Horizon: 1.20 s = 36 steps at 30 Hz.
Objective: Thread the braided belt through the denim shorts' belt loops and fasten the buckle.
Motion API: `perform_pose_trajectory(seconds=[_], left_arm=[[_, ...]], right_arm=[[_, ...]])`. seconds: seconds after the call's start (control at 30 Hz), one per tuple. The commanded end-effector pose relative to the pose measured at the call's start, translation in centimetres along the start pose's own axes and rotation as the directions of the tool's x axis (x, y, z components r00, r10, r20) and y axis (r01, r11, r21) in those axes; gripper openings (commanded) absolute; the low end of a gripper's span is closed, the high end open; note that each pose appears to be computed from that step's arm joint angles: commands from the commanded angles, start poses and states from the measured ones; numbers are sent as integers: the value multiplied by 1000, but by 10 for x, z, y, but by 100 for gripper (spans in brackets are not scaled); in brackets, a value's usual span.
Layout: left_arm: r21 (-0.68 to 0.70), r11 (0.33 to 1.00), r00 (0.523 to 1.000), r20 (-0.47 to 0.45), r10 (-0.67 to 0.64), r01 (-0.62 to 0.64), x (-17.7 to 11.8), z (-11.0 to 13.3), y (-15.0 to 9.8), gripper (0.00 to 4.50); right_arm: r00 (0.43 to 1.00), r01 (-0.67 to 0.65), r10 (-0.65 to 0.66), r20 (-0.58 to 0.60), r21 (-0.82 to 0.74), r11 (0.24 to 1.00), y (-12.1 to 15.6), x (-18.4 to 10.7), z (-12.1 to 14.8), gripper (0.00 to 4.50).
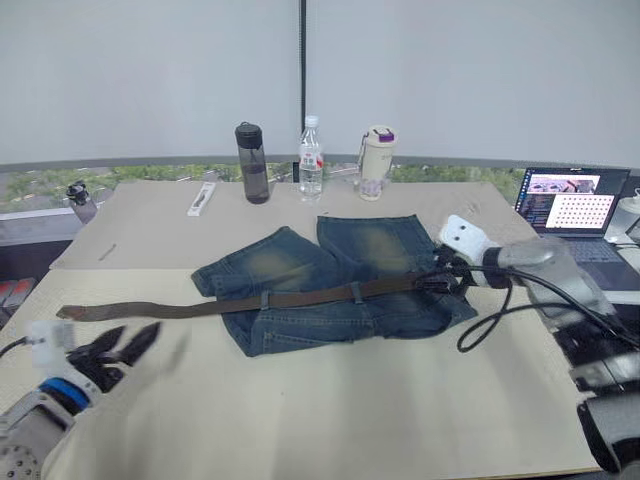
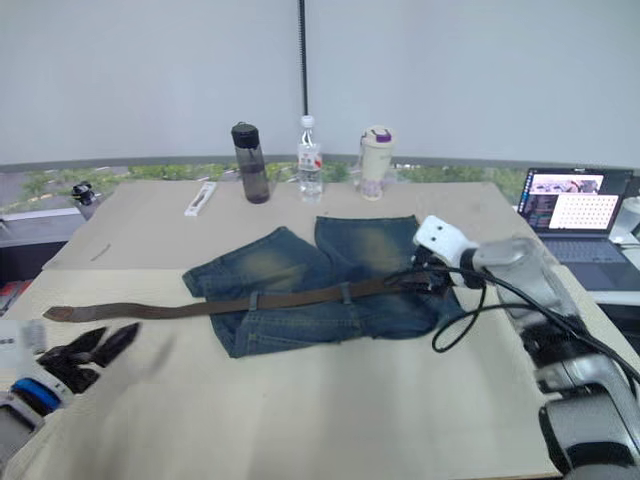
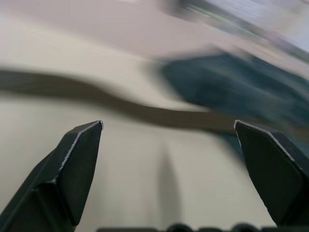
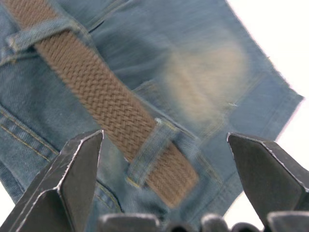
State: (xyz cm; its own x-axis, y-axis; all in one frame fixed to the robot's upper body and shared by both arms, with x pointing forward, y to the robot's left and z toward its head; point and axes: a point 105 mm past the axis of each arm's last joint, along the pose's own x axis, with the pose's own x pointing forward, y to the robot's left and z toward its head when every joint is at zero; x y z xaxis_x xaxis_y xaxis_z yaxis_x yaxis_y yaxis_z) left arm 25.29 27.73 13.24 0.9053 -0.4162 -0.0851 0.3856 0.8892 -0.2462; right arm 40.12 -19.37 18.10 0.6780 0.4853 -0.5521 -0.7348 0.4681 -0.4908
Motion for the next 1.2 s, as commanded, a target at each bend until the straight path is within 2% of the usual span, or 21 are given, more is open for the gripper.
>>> perform_pose_trajectory(seconds=[0.03,0.13,0.23,0.37,0.43,0.57,0.67,0.7,0.8,0.9,1.1,1.2], left_arm=[[119,947,955,-55,-293,297,17,8,-50,446],[184,878,897,-104,-429,442,32,11,-75,446],[249,778,817,-181,-547,576,43,12,-96,446],[246,711,752,-192,-630,659,57,19,-111,450],[244,693,735,-196,-649,678,62,22,-115,450],[257,711,756,-201,-623,655,83,27,-110,450],[282,740,792,-237,-563,611,108,27,-98,450],[310,735,797,-258,-546,604,118,27,-94,450],[286,743,793,-302,-529,605,140,29,-88,450],[359,700,784,-366,-502,617,166,27,-81,450],[325,584,660,-497,-564,744,183,15,-90,450],[352,581,668,-529,-523,734,197,8,-90,450]], right_arm=[[992,-107,103,-71,-59,993,-4,12,5,450],[972,-187,169,-164,-105,977,-2,24,1,450],[953,-232,190,-236,-163,959,-1,34,-1,450],[929,-267,188,-318,-226,937,-3,33,-15,332],[929,-272,195,-315,-225,936,-4,30,-18,263],[957,-248,188,-221,-283,927,-8,8,-10,127],[982,-183,153,-112,-349,919,3,-17,0,16],[986,-166,151,-69,-345,924,12,-26,3,1],[984,-155,176,32,-340,928,46,-48,14,1],[988,-101,130,83,-290,952,73,-62,18,1],[993,-44,65,96,-211,977,103,-78,22,1],[996,-5,20,88,-171,985,109,-88,14,1]])
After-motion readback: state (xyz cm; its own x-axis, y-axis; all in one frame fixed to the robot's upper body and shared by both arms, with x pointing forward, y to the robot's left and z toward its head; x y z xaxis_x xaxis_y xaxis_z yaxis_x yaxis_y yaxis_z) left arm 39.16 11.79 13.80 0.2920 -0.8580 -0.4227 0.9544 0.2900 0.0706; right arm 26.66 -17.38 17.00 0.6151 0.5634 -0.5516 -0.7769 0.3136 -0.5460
